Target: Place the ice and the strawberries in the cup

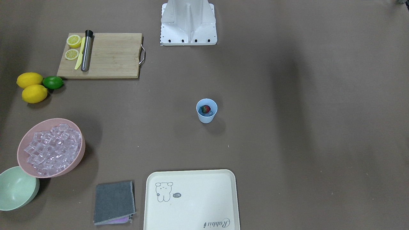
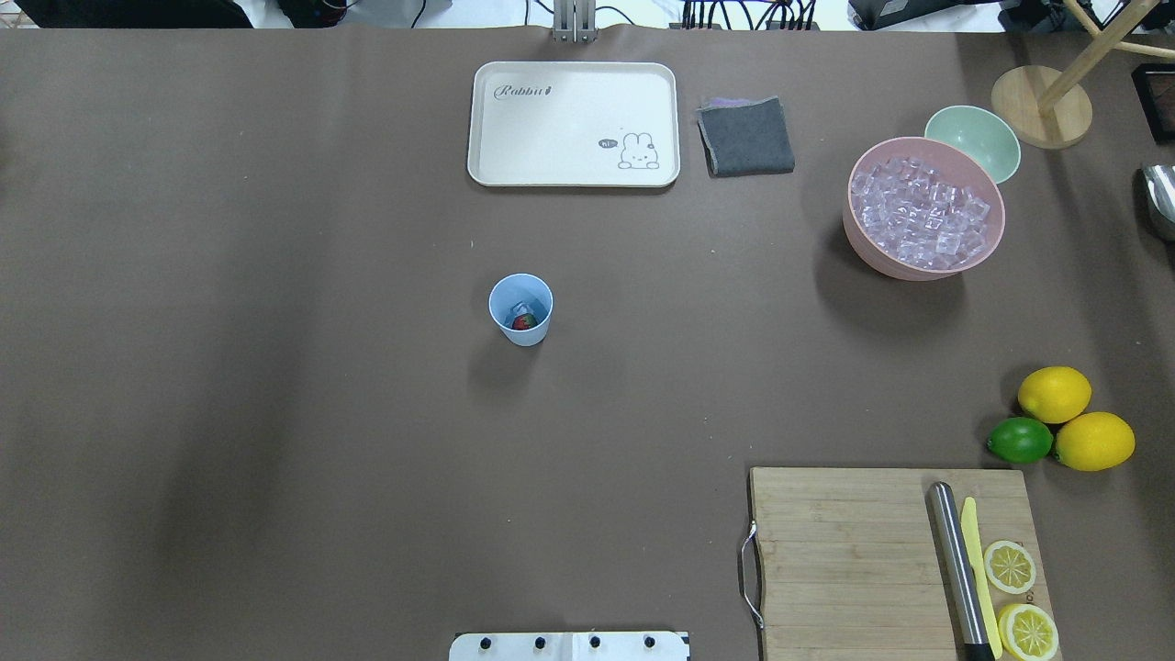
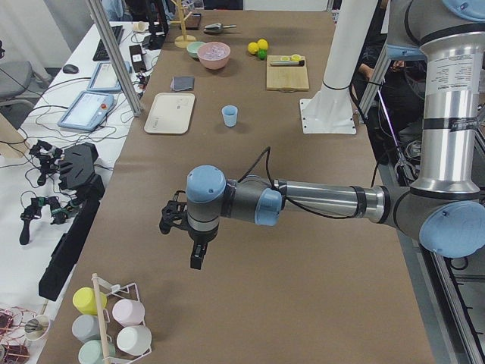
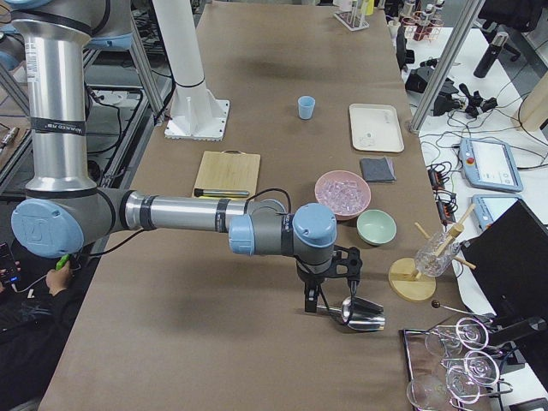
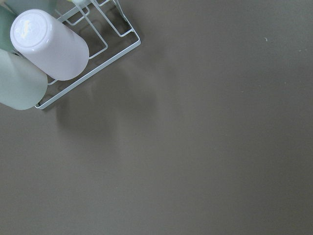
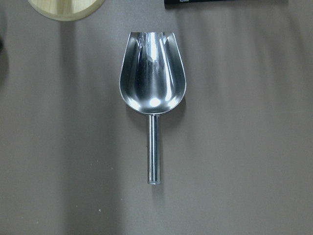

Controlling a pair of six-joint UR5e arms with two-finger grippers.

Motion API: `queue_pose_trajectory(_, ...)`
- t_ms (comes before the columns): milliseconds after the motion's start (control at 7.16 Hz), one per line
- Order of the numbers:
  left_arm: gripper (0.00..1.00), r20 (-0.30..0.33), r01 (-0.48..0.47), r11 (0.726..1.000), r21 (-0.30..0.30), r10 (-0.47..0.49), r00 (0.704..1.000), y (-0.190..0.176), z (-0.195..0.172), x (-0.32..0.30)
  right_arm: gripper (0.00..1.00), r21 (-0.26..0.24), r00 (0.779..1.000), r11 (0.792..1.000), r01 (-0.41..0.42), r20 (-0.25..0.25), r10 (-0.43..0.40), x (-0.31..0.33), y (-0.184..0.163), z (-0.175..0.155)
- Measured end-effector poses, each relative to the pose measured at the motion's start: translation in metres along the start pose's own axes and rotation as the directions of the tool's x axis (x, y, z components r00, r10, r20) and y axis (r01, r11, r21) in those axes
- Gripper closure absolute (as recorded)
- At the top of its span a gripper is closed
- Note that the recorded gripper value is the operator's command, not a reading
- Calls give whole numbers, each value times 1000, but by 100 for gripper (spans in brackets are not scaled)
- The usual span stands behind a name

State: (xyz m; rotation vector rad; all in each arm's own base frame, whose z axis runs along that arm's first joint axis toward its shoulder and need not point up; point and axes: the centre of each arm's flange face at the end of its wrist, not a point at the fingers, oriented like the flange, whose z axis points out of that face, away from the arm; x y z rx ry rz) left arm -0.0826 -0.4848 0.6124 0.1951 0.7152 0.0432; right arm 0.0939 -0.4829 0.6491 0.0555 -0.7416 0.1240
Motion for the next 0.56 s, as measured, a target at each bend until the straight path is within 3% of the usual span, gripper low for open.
queue_pose_trajectory(558,2,2,-21,1000,18,21,1000,-4,-1,2,0,-6,1000,1000,2,1,-2,-8,0,2)
